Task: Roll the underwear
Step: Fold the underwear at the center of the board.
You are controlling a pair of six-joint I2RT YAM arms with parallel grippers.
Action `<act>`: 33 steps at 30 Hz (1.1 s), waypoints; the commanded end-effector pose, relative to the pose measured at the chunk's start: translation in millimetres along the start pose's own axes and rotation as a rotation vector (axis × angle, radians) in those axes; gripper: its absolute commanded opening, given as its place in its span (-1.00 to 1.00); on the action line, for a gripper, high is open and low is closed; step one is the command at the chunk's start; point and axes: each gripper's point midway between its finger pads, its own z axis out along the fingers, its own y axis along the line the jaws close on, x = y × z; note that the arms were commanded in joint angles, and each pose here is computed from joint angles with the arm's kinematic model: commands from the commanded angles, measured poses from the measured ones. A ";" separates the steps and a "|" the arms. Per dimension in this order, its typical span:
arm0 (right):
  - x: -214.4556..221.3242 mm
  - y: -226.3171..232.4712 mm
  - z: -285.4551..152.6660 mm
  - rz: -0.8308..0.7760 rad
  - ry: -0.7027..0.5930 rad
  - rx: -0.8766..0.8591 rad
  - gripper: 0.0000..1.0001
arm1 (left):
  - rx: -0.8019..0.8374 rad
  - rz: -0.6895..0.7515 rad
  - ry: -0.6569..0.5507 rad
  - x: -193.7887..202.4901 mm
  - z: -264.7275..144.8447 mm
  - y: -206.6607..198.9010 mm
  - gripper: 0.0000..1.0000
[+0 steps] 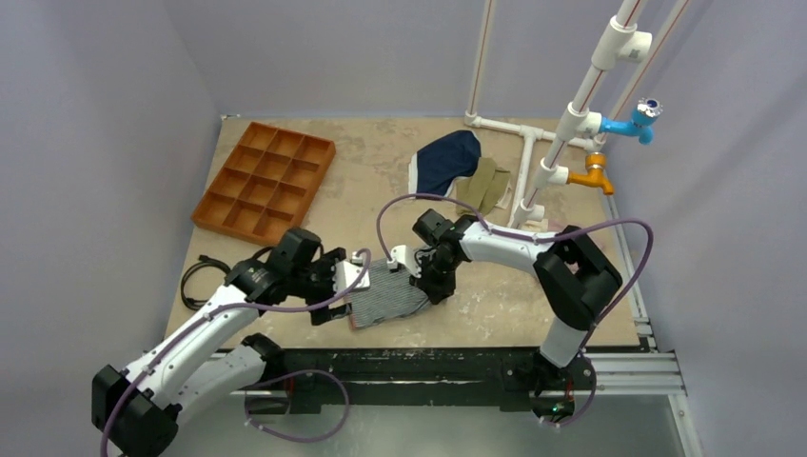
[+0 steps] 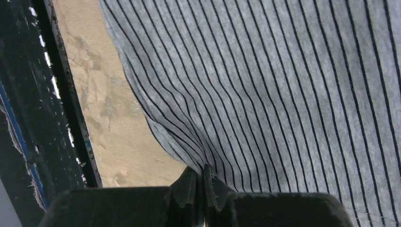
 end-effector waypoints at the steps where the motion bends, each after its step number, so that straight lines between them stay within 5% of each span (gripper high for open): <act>1: -14.9 -6.4 -8.5 0.019 -0.065 -0.050 -1.00 | -0.002 0.149 0.014 -14.5 17.1 -2.3 0.69; 17: -18.2 -25.0 -7.6 0.101 -0.073 -0.058 -1.00 | 0.031 0.469 0.143 -8.5 69.0 -34.0 0.47; 33: -14.1 -26.6 -5.1 0.104 -0.050 -0.053 -1.00 | 0.067 0.537 0.241 17.1 86.5 -46.2 0.14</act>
